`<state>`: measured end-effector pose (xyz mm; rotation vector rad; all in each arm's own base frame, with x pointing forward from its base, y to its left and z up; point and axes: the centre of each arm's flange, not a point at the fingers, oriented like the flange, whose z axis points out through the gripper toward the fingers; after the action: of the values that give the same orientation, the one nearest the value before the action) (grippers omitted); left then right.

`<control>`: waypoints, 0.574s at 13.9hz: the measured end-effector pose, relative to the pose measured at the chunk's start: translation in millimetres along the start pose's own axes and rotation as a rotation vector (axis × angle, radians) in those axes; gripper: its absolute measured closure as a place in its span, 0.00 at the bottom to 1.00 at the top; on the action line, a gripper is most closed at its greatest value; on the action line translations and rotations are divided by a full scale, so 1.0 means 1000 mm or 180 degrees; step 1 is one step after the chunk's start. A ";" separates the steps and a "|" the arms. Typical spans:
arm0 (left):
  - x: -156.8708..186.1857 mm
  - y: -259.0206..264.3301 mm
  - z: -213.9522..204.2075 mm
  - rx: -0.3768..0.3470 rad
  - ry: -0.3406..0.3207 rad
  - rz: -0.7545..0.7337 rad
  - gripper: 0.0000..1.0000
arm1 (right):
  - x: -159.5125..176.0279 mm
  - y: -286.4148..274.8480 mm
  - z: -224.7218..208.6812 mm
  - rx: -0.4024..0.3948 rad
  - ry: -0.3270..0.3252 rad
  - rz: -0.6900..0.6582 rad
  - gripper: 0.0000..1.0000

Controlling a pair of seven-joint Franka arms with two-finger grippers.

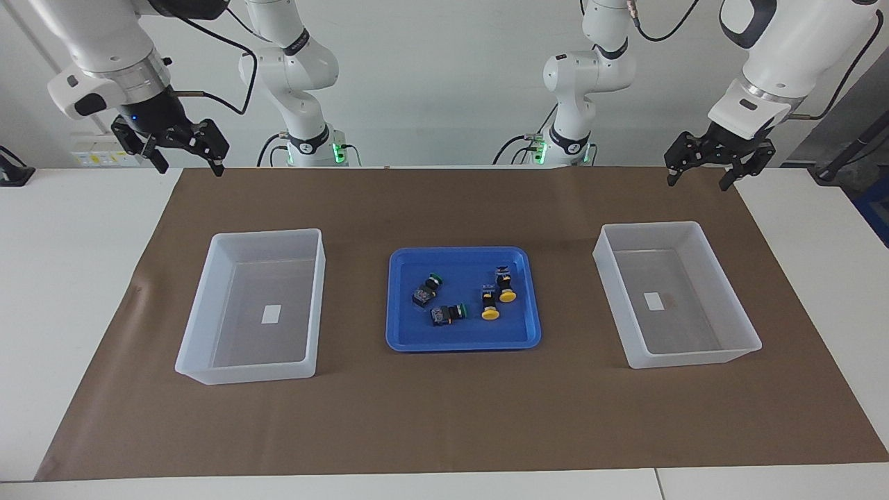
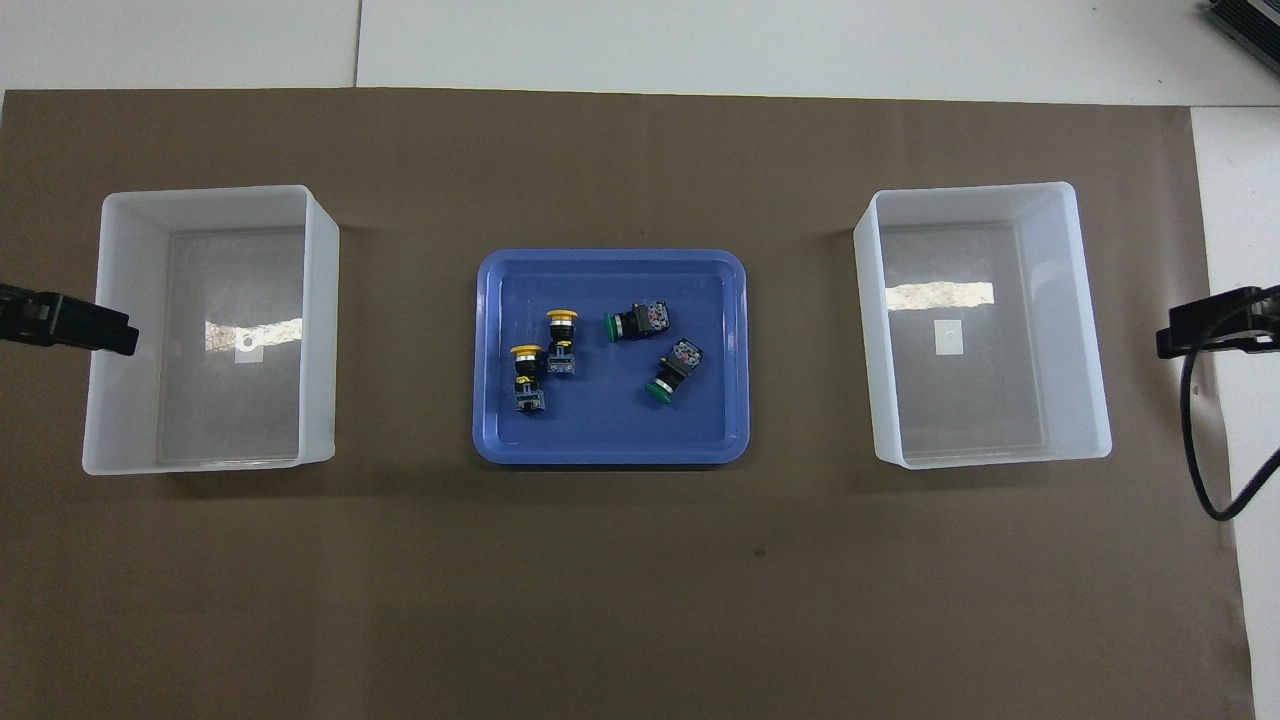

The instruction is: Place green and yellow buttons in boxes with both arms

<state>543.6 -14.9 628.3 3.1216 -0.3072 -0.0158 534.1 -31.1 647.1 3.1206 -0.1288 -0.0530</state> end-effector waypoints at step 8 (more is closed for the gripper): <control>0.000 0.000 0.000 0.0000 0.0000 -0.0002 0.00 | 0.004 -0.065 0.021 0.0013 0.0112 0.0072 0.00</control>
<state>543.7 -14.5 628.3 3.1217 -0.3060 -0.0158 543.0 33.0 624.4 3.1218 -0.1640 0.0026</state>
